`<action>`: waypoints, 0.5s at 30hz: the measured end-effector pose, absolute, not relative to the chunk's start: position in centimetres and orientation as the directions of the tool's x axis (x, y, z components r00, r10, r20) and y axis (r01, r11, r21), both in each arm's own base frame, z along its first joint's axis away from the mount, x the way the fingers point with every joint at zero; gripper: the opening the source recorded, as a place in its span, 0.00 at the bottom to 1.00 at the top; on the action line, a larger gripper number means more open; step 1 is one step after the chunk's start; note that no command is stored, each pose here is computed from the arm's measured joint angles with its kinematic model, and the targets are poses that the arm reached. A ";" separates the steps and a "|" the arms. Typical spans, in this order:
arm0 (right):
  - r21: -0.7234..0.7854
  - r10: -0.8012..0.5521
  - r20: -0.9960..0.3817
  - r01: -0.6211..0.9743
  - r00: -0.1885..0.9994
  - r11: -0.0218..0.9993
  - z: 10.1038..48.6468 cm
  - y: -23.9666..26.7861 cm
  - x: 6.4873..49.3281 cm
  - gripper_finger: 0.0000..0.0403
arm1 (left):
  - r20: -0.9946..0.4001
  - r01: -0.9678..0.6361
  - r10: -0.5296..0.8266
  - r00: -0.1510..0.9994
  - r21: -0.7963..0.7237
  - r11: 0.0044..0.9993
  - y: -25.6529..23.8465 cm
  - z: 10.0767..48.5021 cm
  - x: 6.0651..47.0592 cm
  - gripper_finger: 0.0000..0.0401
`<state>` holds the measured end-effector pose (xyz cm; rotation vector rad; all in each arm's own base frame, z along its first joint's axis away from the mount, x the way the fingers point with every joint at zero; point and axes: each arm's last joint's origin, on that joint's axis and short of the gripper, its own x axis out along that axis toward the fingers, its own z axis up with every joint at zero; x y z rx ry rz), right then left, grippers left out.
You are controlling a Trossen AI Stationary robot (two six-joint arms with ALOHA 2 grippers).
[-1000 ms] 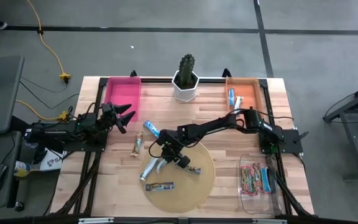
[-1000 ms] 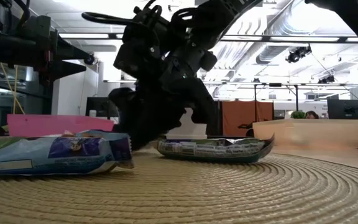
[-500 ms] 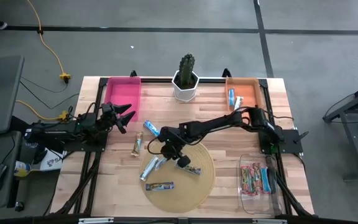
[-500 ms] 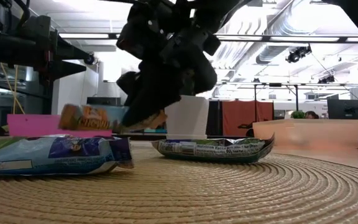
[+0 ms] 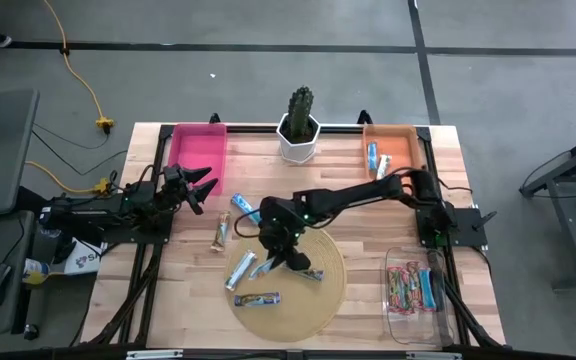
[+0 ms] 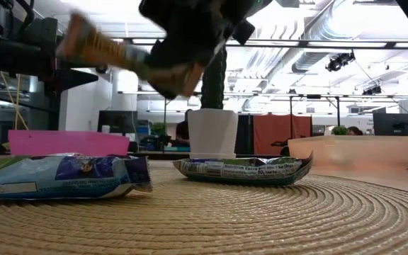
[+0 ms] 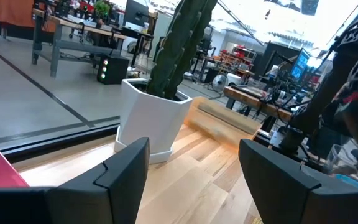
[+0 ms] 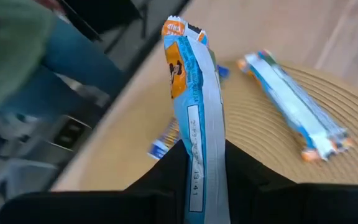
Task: Pick and place Granola Bars by type
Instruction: Put the yellow granola bar into the orange bin
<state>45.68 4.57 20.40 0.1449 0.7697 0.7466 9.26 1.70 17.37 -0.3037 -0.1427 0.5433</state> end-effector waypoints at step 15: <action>0.662 0.824 -0.364 -0.502 0.434 0.556 29.2 5.6 42.4 0.15 | 0.053 -0.487 0.529 0.847 -0.321 0.812 1.7 17.4 9.3 0.61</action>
